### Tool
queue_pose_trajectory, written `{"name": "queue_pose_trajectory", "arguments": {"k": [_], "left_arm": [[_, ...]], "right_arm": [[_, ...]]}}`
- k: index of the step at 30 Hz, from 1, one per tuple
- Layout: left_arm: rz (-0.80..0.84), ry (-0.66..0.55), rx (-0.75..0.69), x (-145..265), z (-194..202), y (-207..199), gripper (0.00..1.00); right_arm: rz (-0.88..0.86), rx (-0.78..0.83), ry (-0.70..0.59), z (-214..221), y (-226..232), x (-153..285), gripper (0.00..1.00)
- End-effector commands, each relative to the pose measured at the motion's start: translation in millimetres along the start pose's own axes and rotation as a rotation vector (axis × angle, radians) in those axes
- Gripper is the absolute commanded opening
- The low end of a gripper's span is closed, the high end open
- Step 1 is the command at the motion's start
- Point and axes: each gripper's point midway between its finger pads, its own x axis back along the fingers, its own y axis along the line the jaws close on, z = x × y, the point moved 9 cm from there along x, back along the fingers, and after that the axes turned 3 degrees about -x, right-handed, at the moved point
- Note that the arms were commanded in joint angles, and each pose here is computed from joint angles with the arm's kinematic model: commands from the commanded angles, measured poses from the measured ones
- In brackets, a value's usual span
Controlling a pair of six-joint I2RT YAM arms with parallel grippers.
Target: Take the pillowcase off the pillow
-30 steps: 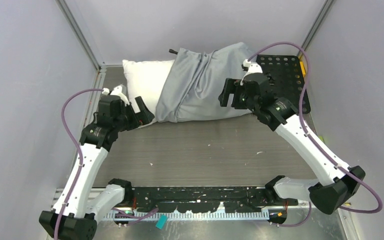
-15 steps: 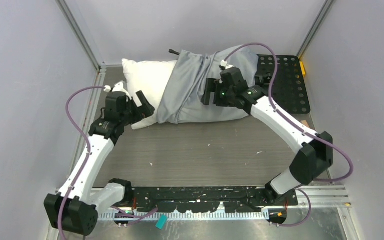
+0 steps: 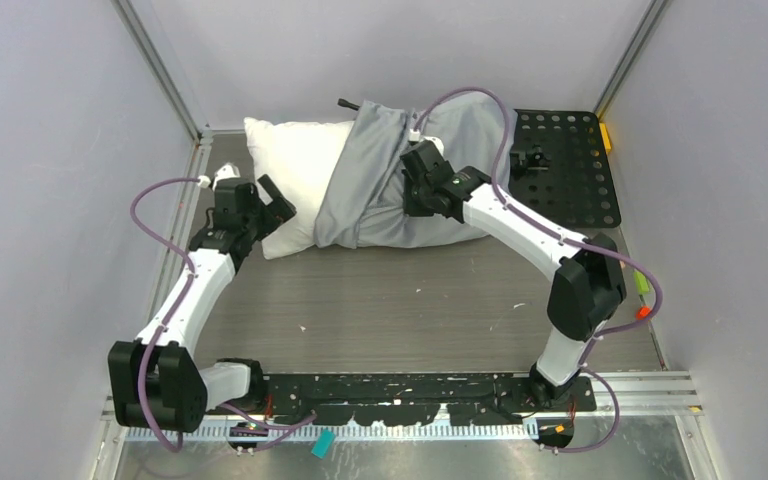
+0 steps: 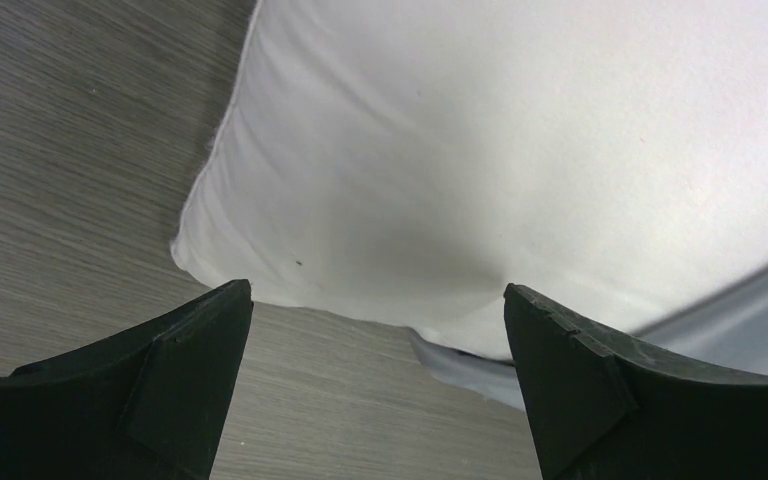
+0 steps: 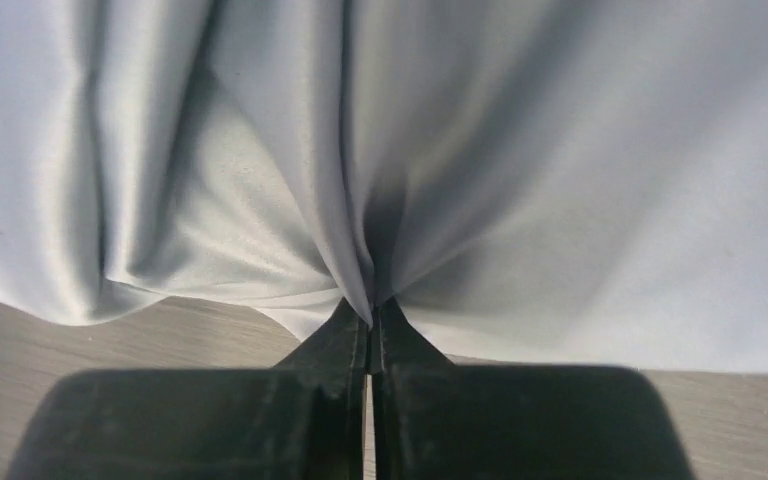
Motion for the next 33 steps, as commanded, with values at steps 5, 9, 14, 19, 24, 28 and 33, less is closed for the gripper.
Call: {"name": "queue_pose_trajectory", "arguments": {"k": [5, 9, 14, 19, 24, 28, 33], "left_arm": [[0.012, -0.091, -0.016, -12.3, -13.1, 1.9, 1.00], [0.051, -0.072, -0.039, -15.3, -8.6, 0.6, 1.00], [0.091, -0.033, -0.007, -33.7, -4.8, -5.2, 1.00], [0.142, 0.082, 0.053, -70.1, 5.6, -13.0, 0.80], [0.124, 0.084, 0.183, -84.8, 2.9, 14.4, 0.18], [0.079, -0.017, 0.227, -67.2, -22.5, 38.2, 0.00], [0.029, -0.194, 0.237, -27.8, -52.3, 39.6, 0.00]], "right_arm": [[0.070, -0.013, -0.167, -7.2, -30.5, 52.3, 0.00], [0.044, -0.018, -0.183, 6.3, -42.0, 71.2, 0.00], [0.054, -0.021, -0.181, 21.0, -54.7, 81.9, 0.00], [0.063, -0.031, -0.148, 33.0, -60.3, 78.5, 0.00], [0.189, -0.074, -0.239, 23.5, -82.7, 103.4, 0.00], [0.287, -0.129, -0.386, 14.9, -108.1, 137.9, 0.00], [0.393, -0.194, -0.595, 8.7, -133.1, 179.5, 0.00]]}}
